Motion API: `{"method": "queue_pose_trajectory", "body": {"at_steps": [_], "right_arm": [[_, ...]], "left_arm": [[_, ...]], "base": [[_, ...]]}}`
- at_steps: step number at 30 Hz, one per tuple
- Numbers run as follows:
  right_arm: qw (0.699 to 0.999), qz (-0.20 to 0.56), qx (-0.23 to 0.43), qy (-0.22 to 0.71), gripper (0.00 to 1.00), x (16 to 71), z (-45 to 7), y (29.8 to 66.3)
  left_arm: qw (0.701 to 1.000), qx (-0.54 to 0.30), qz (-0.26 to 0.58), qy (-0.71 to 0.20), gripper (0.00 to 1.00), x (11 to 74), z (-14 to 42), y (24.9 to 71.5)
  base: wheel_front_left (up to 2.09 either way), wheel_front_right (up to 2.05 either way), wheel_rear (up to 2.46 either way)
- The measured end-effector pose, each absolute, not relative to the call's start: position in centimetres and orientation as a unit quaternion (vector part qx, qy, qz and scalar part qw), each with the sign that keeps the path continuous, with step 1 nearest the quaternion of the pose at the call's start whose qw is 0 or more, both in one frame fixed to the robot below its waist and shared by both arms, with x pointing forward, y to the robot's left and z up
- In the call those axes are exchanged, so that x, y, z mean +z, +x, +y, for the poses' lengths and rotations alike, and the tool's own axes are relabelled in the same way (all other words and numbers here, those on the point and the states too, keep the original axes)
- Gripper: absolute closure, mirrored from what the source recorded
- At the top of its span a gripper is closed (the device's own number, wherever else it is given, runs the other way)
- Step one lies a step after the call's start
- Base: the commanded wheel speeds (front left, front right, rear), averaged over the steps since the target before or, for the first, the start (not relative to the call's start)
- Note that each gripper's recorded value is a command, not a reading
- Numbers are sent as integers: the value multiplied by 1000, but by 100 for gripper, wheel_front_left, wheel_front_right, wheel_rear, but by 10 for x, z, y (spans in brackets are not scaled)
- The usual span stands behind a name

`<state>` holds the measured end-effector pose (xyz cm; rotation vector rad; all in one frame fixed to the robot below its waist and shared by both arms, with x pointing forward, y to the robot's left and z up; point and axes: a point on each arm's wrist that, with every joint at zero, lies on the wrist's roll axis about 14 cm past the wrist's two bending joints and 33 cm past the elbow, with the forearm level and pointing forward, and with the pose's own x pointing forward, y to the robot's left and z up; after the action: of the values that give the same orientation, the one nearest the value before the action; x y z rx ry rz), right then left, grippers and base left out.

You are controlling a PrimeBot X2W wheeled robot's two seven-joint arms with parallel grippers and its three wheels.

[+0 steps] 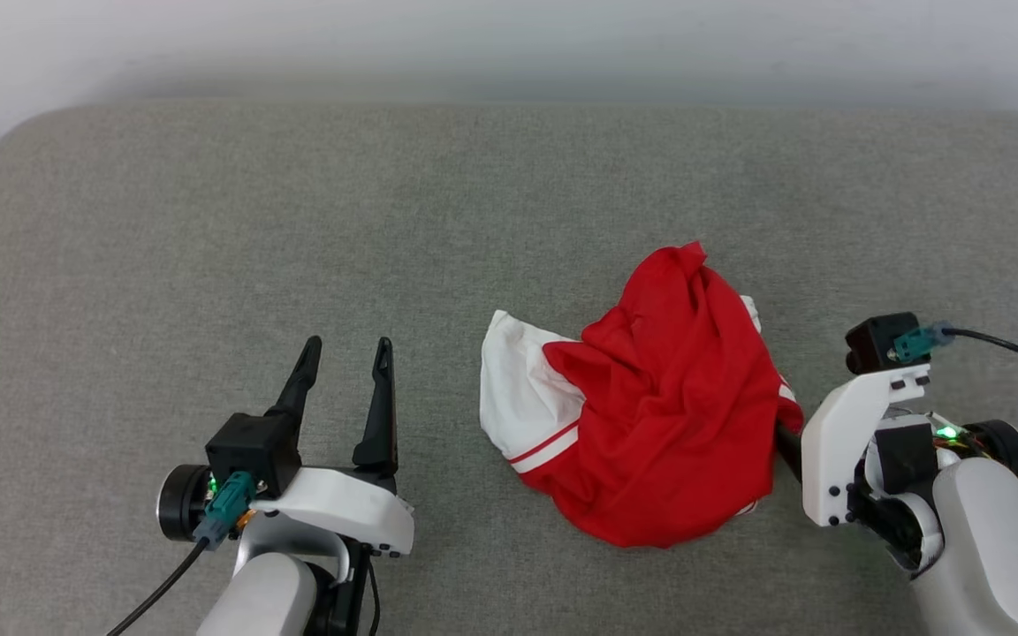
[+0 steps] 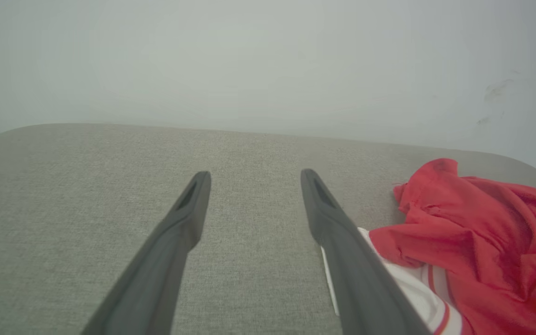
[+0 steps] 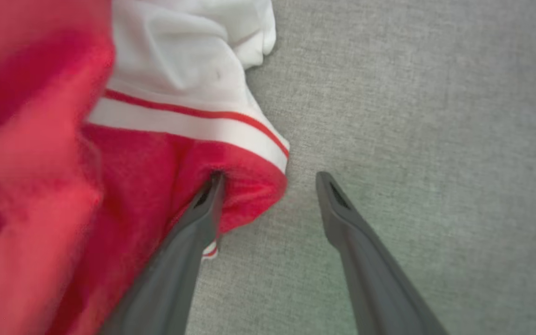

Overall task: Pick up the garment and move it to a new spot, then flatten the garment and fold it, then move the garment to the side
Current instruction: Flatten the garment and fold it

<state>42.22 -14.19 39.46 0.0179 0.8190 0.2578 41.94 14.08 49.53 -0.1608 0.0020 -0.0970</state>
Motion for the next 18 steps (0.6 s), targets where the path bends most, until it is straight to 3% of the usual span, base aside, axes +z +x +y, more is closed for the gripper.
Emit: {"method": "queue_pose_trajectory", "body": {"at_steps": [5, 6, 8, 12, 18], "right_arm": [[875, 463, 140, 4, 0, 367, -134, 420], [871, 470, 141, 8, 50, 365, -134, 420], [869, 474, 141, 16, 100, 364, -133, 419], [886, 441, 139, 20, 100, 376, -137, 426], [949, 297, 99, 24, 100, 445, -166, 455]], "left_arm": [[996, -39, 12, -81, 0, 486, 146, 421], [996, -38, 14, -81, 0, 484, 147, 420], [996, -36, 15, -81, 0, 483, 148, 420], [996, -36, 15, -82, 0, 483, 146, 419], [995, -46, 11, -84, 0, 487, 140, 417]], "base": [[0, 0, 0], [0, 0, 0], [0, 0, 0], [0, 0, 0], [0, 0, 0]]}}
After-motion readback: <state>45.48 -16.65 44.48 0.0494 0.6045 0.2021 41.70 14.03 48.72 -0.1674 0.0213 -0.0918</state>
